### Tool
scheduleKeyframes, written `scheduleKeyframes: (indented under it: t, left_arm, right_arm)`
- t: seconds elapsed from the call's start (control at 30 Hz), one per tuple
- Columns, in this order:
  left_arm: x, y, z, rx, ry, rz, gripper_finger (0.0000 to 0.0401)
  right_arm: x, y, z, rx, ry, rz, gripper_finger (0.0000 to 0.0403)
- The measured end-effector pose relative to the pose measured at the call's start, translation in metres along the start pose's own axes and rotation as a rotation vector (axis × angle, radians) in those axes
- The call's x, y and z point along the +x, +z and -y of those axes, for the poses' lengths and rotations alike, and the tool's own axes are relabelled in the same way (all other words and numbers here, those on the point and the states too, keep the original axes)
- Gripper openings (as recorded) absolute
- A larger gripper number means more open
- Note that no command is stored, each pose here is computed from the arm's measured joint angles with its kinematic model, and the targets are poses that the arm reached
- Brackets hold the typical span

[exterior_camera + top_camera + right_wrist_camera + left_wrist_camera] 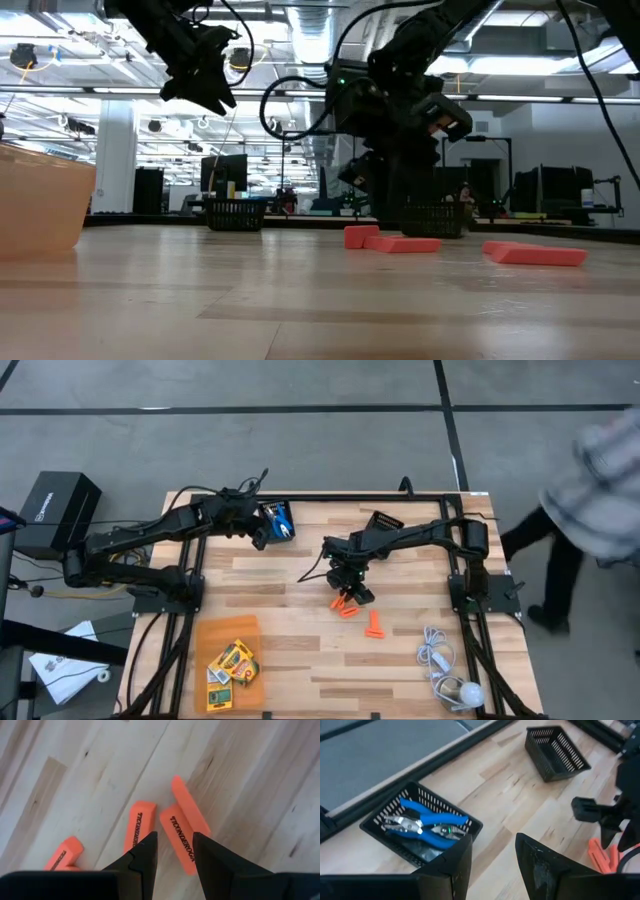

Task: Pick & Place School Supplies
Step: Put the orange eraser into the right black bin

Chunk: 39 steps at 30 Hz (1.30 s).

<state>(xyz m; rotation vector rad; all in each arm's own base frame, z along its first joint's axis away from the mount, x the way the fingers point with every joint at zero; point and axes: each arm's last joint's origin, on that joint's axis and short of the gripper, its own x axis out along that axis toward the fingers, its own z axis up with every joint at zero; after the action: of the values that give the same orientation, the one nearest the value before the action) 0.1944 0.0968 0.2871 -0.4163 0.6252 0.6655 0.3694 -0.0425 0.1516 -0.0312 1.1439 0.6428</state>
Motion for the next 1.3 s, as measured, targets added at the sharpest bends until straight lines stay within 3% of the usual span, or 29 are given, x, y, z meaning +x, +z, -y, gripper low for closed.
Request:
scheduleKeyframes:
  t: [1.1,1.3]
  left_arm:
    - [0.000,0.004,0.001,-0.028,-0.013,0.042,0.0147]
    - [0.000,0.004,0.001,-0.028,-0.012,0.042,0.0147]
  right_arm:
    - [0.006,0.016,-0.004,-0.081,-0.037,0.092,0.0116]
    - [0.024,0.013,0.006,-0.046,-0.027,0.079,0.0116]
